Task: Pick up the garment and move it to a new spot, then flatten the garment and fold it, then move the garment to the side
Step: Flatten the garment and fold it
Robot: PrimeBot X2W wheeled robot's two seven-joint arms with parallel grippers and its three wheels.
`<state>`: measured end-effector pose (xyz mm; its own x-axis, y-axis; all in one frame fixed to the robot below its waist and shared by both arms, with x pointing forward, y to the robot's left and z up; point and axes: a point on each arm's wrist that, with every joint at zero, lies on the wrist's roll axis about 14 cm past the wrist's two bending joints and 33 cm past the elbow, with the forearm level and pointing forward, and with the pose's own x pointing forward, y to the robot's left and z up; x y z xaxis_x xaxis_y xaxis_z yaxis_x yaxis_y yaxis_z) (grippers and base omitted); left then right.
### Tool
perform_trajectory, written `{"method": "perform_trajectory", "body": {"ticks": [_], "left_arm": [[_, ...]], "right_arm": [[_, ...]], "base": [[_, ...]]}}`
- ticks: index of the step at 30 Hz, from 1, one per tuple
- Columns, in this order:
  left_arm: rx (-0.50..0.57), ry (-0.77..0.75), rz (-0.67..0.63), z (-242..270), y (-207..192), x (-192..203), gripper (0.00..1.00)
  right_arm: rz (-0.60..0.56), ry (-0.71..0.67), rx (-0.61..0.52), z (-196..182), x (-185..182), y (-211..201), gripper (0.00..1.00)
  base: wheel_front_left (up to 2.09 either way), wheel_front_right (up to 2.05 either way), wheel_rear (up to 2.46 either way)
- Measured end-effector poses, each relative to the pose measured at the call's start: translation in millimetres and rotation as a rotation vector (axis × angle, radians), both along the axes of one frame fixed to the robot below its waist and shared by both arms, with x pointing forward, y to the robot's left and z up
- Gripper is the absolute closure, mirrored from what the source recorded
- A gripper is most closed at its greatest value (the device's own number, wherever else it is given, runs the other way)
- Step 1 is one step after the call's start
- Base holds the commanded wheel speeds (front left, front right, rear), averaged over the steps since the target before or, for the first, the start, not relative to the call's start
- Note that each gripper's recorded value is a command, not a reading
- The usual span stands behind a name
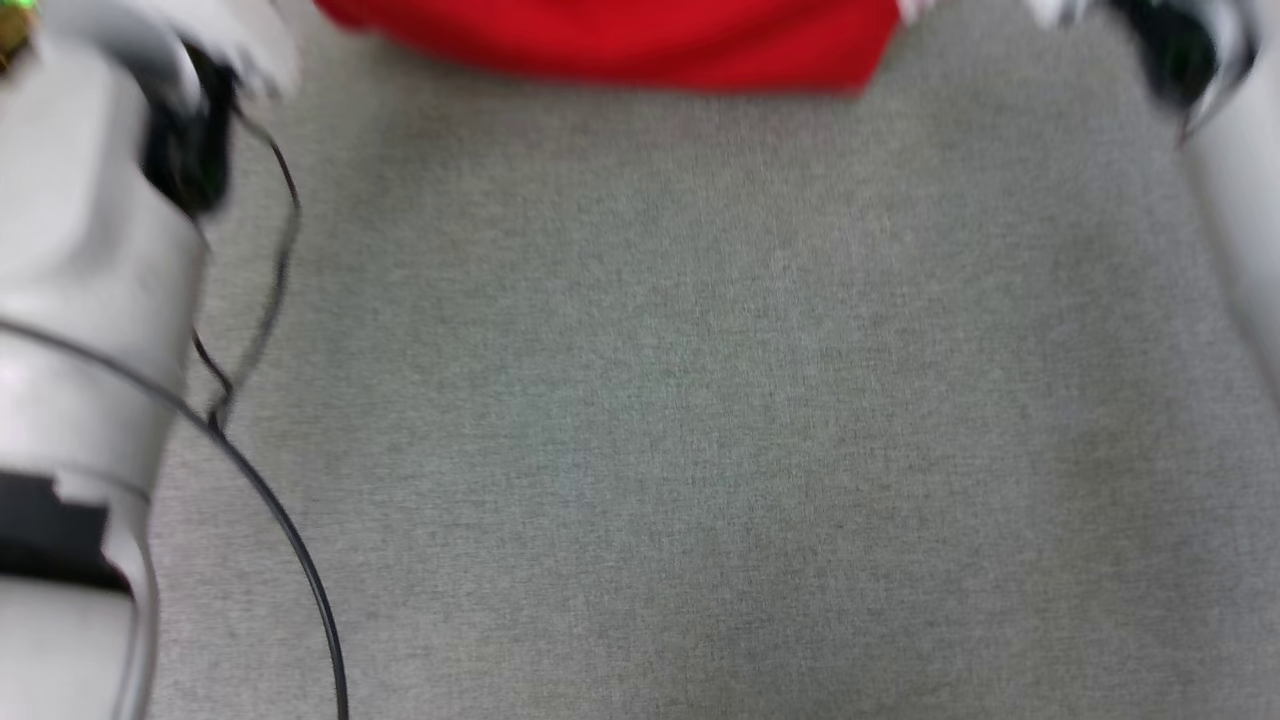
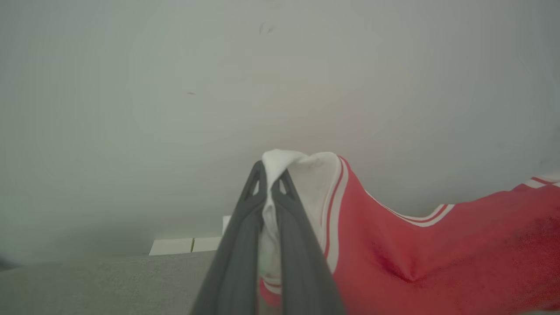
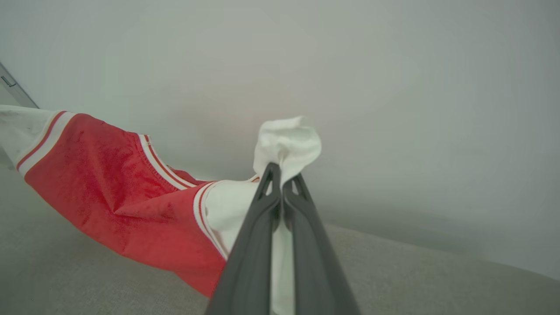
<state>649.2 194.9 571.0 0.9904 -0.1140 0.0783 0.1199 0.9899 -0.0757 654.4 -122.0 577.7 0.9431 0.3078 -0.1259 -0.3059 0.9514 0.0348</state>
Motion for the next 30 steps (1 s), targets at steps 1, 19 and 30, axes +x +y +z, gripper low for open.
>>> {"method": "perform_trajectory", "body": {"ticks": [1, 19, 30], "left_arm": [[-0.015, 0.021, 0.005, -9, 2, -9, 1.00], [-0.053, 0.144, 0.107, -90, 31, -198, 1.00], [-0.065, 0.273, 0.177, -110, 37, -301, 1.00]], "right_arm": [[0.003, 0.027, 0.002, -11, -9, -2, 1.00], [0.012, 0.291, 0.115, -125, -190, -28, 1.00], [-0.096, 0.389, 0.228, -161, -290, -50, 1.00]], "base": [[0.00, 0.00, 0.00], [0.00, 0.00, 0.00], [0.00, 0.00, 0.00]]}}
